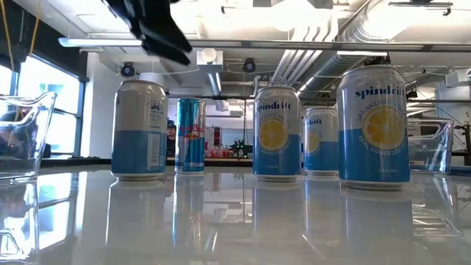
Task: Sort soda cans
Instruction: Put the top blue soda can into the bottom right transparent bin
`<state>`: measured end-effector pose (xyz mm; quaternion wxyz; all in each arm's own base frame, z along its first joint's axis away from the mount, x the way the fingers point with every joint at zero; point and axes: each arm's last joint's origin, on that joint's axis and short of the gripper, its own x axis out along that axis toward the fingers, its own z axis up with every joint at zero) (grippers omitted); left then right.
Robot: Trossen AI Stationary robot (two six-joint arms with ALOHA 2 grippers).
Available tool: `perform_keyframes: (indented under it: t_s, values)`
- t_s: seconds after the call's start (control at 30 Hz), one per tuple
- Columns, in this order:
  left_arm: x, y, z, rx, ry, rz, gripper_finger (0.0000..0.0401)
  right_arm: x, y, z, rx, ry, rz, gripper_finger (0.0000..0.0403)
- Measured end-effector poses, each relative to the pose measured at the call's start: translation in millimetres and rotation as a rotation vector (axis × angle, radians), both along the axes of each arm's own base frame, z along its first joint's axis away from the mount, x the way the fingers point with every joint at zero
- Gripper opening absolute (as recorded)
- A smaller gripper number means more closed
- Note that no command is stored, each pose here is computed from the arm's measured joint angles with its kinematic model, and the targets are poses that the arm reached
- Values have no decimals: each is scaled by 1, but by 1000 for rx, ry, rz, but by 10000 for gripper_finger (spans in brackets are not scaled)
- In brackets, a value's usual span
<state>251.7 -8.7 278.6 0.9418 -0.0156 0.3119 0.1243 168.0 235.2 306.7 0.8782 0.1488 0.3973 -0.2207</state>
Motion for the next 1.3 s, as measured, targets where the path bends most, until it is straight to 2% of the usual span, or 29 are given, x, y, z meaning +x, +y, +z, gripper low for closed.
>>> perform_keyframes:
  t_s: [0.13,0.23,0.33,0.63,0.83,0.97,1.17,1.3]
  values:
    - [10,23,-13,57,84,-102,310,2,0,0,-15,-3,18,314]
    - [12,34,-20,121,146,-109,317,3,0,0,-16,-7,18,314]
    - [14,40,-25,144,179,-101,318,2,0,0,-15,-8,18,314]
    - [29,58,-57,126,296,-2,318,2,0,1,-31,-34,14,314]
    - [38,60,-72,85,321,-18,317,3,0,1,-24,-33,15,314]
    - [39,59,-74,48,307,-9,300,3,0,0,-24,-32,15,314]
    - [41,49,-69,33,270,-24,227,3,0,1,-24,-37,14,314]
    - [40,30,-54,19,221,-54,221,3,1,1,-23,-42,14,314]
